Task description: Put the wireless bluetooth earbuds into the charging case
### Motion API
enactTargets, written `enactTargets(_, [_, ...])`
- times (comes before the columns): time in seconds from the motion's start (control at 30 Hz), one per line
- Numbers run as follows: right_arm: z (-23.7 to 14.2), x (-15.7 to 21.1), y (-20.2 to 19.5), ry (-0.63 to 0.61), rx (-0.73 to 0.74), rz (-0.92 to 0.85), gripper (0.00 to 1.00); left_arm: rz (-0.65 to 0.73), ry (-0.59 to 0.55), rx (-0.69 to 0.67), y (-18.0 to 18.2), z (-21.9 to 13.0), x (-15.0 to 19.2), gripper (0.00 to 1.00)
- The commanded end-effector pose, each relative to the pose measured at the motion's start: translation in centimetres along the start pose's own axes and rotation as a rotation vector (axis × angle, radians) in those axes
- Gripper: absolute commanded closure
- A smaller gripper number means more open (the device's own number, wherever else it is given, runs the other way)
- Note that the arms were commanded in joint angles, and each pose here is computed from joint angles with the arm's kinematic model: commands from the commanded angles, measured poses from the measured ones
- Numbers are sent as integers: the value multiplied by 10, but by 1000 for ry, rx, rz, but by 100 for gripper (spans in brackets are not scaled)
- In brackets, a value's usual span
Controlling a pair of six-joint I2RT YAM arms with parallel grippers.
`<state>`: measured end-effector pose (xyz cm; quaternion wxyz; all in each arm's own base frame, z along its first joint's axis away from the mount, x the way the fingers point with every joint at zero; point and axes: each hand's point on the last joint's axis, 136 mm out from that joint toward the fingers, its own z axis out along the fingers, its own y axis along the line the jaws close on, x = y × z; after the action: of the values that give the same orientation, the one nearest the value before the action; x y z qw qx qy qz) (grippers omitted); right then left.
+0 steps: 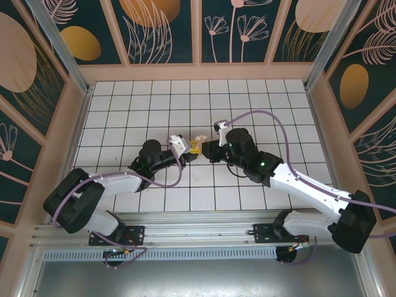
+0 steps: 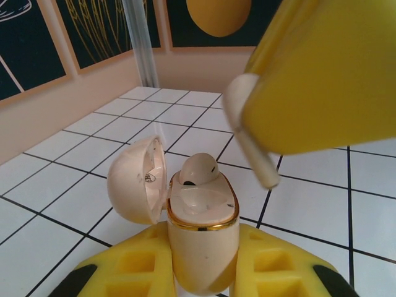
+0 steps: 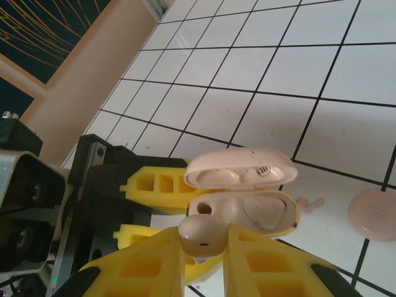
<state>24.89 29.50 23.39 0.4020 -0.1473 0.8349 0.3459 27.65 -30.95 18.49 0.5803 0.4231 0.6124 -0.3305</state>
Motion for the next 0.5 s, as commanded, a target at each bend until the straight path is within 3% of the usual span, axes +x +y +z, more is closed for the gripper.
enactTargets(0.0, [1, -22, 16, -74, -40, -24, 79, 54, -59, 18, -3, 3, -22, 89])
enactTargets(0.47, [6, -25, 7, -120, -3, 13, 80, 30, -95, 14, -3, -1, -38, 89])
